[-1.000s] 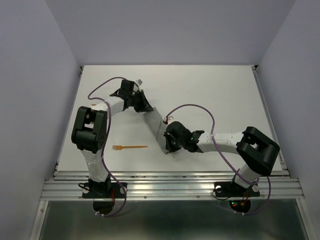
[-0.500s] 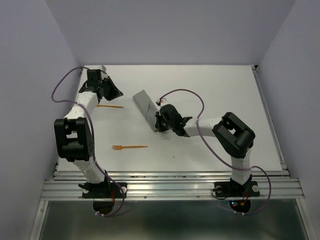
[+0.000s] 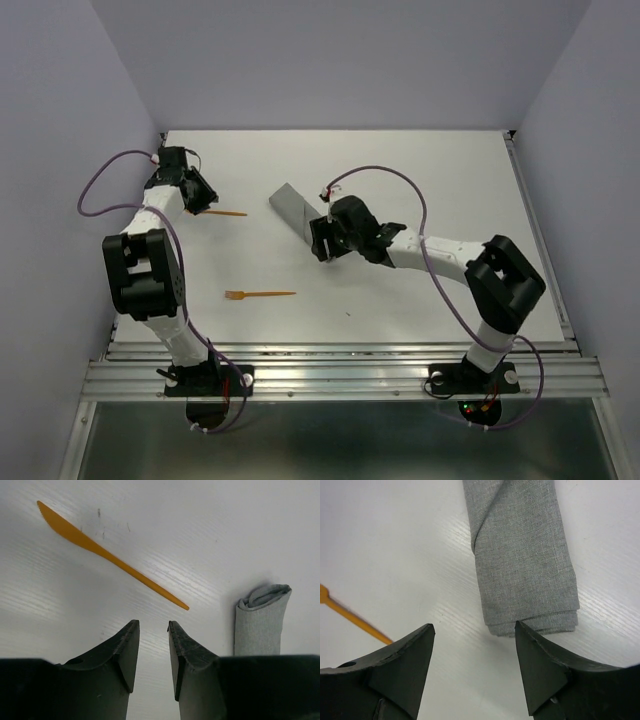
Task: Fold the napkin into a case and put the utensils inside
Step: Move the smaller rectangle folded napkin to the center of the board, then move the fork to the center of the board.
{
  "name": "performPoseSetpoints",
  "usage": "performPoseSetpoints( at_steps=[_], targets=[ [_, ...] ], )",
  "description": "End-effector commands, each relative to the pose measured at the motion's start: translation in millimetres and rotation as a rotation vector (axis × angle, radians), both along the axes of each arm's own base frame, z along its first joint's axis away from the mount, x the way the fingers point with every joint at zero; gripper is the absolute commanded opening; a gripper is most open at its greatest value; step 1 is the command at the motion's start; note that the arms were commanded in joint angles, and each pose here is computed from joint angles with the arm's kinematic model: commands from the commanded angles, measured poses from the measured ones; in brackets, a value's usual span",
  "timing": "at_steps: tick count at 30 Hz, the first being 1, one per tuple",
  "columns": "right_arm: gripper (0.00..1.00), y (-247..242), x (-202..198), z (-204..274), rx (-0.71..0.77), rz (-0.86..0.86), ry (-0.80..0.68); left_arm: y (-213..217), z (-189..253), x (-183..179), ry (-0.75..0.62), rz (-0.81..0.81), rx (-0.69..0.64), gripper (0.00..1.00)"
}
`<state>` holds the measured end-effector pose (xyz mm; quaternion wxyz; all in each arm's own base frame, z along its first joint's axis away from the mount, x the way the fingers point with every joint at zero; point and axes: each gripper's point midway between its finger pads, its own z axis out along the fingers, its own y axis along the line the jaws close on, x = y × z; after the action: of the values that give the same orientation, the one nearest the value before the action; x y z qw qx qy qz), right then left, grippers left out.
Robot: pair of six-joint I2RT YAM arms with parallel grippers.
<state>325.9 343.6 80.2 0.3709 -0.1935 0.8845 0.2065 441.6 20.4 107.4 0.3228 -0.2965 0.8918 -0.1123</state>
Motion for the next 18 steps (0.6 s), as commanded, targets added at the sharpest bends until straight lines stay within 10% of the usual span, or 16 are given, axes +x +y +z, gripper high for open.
performPoseSetpoints(
  at_steps=[1, 18],
  targets=[
    [0.71, 3.6, -15.0, 43.5, 0.014, 0.084, -0.043, 3.6, -2.3, -18.4, 0.029, 0.007, 0.061, 0.41],
    [0.71, 119.1, -152.1, -19.3, -0.022, 0.361, 0.212, -1.4, 48.1, -53.7, -0.017, -0.06, 0.098, 0.42]
  ],
)
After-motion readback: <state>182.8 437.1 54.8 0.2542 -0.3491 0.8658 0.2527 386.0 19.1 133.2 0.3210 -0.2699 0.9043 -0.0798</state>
